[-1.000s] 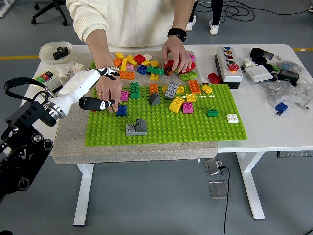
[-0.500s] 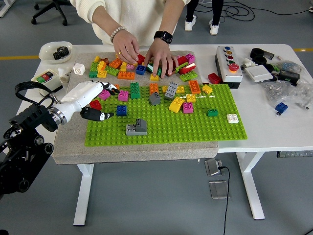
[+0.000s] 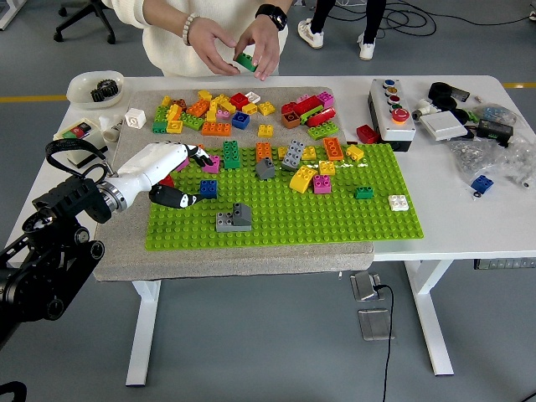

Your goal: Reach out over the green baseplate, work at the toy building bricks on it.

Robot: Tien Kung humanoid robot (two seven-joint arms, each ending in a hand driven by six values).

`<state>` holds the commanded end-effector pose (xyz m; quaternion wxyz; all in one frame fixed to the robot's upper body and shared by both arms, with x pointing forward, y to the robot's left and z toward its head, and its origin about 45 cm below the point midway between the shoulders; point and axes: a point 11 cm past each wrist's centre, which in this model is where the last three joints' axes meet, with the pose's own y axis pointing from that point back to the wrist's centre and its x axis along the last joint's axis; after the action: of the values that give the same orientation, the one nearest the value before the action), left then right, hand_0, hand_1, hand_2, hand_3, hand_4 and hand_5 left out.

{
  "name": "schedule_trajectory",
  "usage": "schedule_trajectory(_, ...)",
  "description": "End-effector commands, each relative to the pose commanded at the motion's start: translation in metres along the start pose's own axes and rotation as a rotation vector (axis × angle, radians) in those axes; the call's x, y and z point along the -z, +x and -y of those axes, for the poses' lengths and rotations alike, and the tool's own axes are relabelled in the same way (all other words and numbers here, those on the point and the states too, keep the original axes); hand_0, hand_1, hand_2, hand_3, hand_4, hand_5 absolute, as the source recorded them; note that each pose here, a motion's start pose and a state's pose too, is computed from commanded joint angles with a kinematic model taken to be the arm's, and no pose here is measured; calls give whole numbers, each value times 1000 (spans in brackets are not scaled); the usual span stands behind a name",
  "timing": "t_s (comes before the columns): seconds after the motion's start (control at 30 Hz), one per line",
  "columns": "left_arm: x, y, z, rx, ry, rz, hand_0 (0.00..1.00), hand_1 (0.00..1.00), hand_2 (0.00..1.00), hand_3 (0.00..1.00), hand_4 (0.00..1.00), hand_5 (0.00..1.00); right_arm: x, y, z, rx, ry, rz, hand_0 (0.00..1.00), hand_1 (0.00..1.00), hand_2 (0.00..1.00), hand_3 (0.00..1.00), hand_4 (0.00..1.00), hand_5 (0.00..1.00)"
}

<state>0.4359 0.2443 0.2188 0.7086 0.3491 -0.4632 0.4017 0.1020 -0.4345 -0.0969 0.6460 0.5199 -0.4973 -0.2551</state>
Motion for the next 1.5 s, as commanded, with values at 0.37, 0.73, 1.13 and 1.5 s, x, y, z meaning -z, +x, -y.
schedule_trajectory(0.37,-2,-3,11,54,27,63,802,777,708,699,772,115,1,1,0,-2,1,4,737,615,635,539,768,494)
schedule_trajectory(0.73,-5,0,23,74,58,33,797,777,720,769,820,127,2,4,0,-6,4,8,737,615,636,541,769,492)
schedule_trajectory(1.13,-2,-14,26,116,90,-15,790,769,701,706,778,120,2,5,0,-8,4,8,736,616,637,541,769,491)
schedule_trajectory(1.5,4,-21,29,133,116,-27,792,768,698,715,783,127,2,3,0,-4,4,1,737,616,635,542,770,491)
